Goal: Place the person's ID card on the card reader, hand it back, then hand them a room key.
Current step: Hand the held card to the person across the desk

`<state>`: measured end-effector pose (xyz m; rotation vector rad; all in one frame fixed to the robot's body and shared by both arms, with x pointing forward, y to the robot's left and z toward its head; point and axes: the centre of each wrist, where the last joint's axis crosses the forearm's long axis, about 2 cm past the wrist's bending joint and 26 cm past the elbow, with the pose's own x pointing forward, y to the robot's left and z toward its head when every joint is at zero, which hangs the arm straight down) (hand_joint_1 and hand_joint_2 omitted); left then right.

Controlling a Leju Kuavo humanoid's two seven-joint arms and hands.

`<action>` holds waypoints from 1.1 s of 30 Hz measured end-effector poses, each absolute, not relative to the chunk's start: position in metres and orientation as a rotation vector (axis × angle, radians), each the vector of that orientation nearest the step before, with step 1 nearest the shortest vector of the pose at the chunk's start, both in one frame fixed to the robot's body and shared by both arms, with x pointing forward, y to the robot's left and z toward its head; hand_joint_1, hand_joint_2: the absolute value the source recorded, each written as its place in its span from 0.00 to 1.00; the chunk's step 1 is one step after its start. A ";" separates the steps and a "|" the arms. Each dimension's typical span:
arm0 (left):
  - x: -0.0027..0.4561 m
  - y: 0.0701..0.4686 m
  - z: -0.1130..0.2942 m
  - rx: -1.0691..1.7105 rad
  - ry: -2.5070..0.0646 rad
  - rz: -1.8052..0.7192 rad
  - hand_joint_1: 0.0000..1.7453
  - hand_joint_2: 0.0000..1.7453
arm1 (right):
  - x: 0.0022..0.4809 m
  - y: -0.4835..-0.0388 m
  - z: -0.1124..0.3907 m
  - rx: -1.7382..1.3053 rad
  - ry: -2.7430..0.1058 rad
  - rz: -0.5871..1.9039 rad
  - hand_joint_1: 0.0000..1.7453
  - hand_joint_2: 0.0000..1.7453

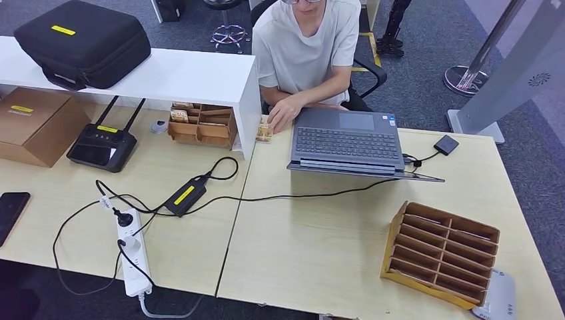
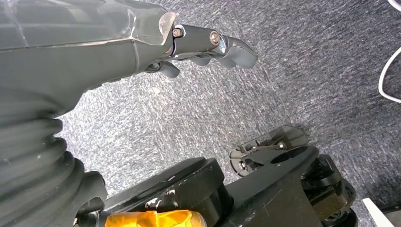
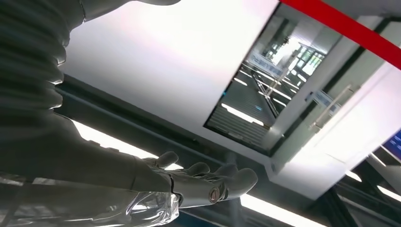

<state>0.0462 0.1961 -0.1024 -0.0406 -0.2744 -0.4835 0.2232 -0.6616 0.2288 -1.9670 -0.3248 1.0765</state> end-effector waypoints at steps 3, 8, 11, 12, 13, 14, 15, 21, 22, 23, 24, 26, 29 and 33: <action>0.047 0.195 -0.102 -0.040 -0.265 -0.480 0.00 1.00 | 0.203 -0.675 0.223 -1.939 -0.250 1.076 0.00 1.00; 0.047 0.194 -0.102 -0.042 -0.250 -0.471 0.00 1.00 | 0.171 -0.687 0.209 -1.902 -0.154 1.089 0.00 1.00; 0.047 0.193 -0.102 -0.042 -0.249 -0.471 0.00 1.00 | 0.160 -0.689 0.203 -1.884 -0.127 1.078 0.00 1.00; 0.047 0.193 -0.102 -0.042 -0.248 -0.471 0.00 1.00 | 0.158 -0.690 0.202 -1.880 -0.120 1.074 0.00 1.00; 0.047 0.193 -0.102 -0.042 -0.248 -0.471 0.00 1.00 | 0.156 -0.690 0.201 -1.877 -0.114 1.069 0.00 1.00; 0.047 0.193 -0.102 -0.042 -0.248 -0.471 0.00 1.00 | 0.154 -0.690 0.200 -1.874 -0.109 1.065 0.00 1.00; 0.047 0.193 -0.102 -0.042 -0.248 -0.471 0.00 1.00 | 0.153 -0.690 0.199 -1.872 -0.106 1.062 0.00 1.00; 0.047 0.193 -0.102 -0.042 -0.246 -0.470 0.00 1.00 | 0.148 -0.690 0.195 -1.859 -0.091 1.053 0.00 1.00; 0.047 0.193 -0.102 -0.042 -0.245 -0.469 0.00 1.00 | 0.146 -0.691 0.194 -1.854 -0.084 1.057 0.00 1.00; 0.047 0.193 -0.102 -0.043 -0.244 -0.468 0.00 1.00 | 0.144 -0.691 0.192 -1.847 -0.077 1.059 0.00 1.00; 0.047 0.193 -0.102 -0.043 -0.243 -0.467 0.00 1.00 | 0.141 -0.691 0.190 -1.839 -0.071 1.060 0.00 1.00; 0.047 0.193 -0.102 -0.043 -0.241 -0.464 0.00 1.00 | 0.135 -0.691 0.184 -1.822 -0.067 1.052 0.00 1.00; 0.047 0.193 -0.102 -0.041 -0.236 -0.460 0.00 1.00 | 0.124 -0.689 0.172 -1.793 -0.061 1.035 0.00 1.00; 0.048 0.192 -0.101 -0.040 -0.232 -0.458 0.00 1.00 | 0.109 -0.686 0.153 -1.754 -0.035 1.012 0.00 1.00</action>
